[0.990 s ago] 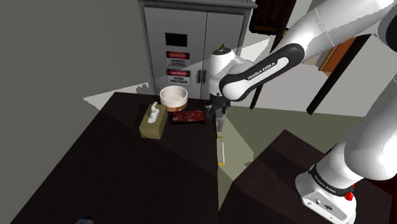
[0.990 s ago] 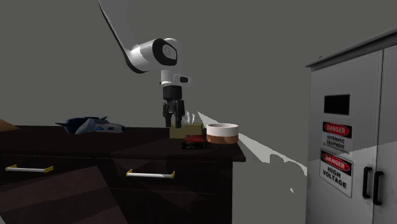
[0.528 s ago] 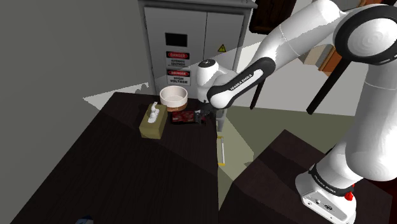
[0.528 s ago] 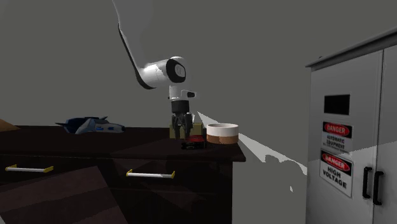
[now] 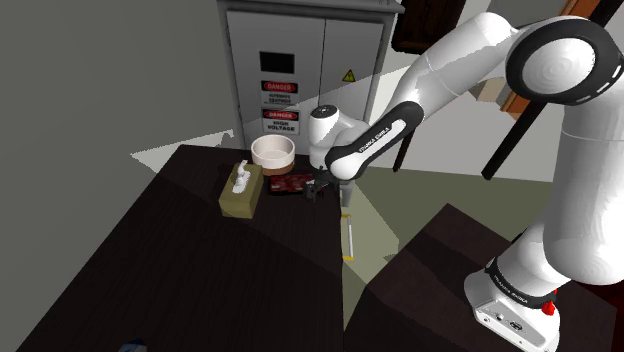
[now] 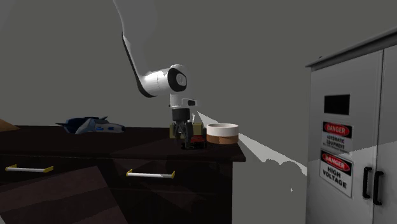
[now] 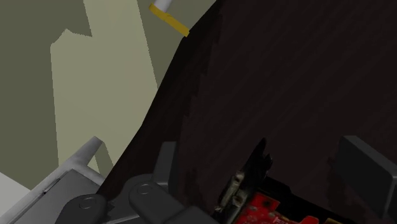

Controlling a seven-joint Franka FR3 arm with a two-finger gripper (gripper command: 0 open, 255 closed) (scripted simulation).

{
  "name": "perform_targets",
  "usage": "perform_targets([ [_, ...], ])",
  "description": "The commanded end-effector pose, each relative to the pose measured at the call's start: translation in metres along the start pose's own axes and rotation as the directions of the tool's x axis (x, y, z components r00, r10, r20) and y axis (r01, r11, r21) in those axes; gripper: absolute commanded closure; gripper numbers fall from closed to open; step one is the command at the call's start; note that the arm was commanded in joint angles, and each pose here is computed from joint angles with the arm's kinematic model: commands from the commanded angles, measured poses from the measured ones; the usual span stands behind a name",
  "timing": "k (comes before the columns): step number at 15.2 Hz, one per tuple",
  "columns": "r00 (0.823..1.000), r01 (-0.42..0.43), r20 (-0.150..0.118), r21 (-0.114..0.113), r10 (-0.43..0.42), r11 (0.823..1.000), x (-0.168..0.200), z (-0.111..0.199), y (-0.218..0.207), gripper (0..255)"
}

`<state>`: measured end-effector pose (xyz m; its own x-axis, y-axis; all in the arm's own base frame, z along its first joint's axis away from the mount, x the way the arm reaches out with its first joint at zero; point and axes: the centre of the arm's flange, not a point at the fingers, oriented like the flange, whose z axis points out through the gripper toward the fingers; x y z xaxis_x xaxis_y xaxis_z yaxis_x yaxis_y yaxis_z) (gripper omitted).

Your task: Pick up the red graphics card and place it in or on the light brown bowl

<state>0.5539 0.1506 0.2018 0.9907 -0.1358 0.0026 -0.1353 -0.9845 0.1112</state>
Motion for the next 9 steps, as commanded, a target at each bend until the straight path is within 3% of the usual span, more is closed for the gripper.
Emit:
perform_targets([
  [1,1.000,0.000,0.000,0.000,0.000,1.000,0.0004,0.0011,0.0003,0],
  [5,1.000,0.000,0.000,0.000,0.000,1.000,0.0004,0.0010,0.0002,0],
  [6,1.000,0.000,0.000,0.000,0.000,1.000,0.0004,0.0010,0.0002,255],
  [9,1.000,0.000,0.000,0.000,0.000,1.000,0.0004,0.0010,0.0002,255],
])
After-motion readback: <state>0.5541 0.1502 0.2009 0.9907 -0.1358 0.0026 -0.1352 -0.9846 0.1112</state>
